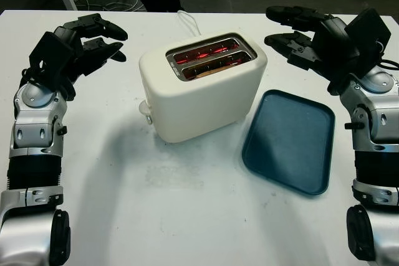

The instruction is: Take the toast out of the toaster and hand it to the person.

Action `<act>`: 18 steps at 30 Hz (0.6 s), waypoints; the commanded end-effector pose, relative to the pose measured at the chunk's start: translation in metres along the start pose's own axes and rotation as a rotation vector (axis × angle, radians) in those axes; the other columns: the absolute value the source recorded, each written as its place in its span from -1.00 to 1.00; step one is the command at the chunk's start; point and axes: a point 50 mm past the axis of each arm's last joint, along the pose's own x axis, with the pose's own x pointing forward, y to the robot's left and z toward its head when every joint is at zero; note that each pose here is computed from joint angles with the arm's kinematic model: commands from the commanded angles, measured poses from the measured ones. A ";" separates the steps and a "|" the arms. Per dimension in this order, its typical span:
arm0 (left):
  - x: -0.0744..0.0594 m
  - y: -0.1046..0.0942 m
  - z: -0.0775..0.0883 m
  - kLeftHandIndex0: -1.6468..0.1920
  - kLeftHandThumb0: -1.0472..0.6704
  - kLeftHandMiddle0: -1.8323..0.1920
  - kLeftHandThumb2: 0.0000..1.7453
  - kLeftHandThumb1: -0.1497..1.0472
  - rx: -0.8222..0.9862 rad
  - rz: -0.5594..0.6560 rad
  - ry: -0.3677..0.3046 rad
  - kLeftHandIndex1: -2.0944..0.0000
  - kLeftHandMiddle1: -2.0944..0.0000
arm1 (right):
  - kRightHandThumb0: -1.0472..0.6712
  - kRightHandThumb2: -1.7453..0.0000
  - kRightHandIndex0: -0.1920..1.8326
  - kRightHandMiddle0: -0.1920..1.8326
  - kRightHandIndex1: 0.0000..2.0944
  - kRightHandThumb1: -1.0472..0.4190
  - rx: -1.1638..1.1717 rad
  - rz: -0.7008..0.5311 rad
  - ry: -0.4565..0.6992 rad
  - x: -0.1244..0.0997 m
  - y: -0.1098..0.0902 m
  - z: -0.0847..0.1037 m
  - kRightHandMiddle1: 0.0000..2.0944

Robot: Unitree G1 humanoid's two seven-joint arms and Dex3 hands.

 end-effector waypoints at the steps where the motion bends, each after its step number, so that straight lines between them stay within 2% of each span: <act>1: 0.000 0.000 0.003 0.04 -1.00 0.16 -1.00 0.66 -0.015 -0.002 -0.011 -0.01 -0.14 | -0.04 0.68 -0.61 -0.29 -0.27 -0.83 -0.009 -0.011 0.005 -0.002 -0.001 -0.001 -0.99; 18: -0.001 0.001 0.000 0.04 -1.00 0.15 -0.99 0.68 0.001 0.007 -0.011 0.00 -0.12 | -0.03 0.68 -0.60 -0.28 -0.29 -0.83 -0.006 -0.004 0.005 -0.002 -0.001 0.000 -0.99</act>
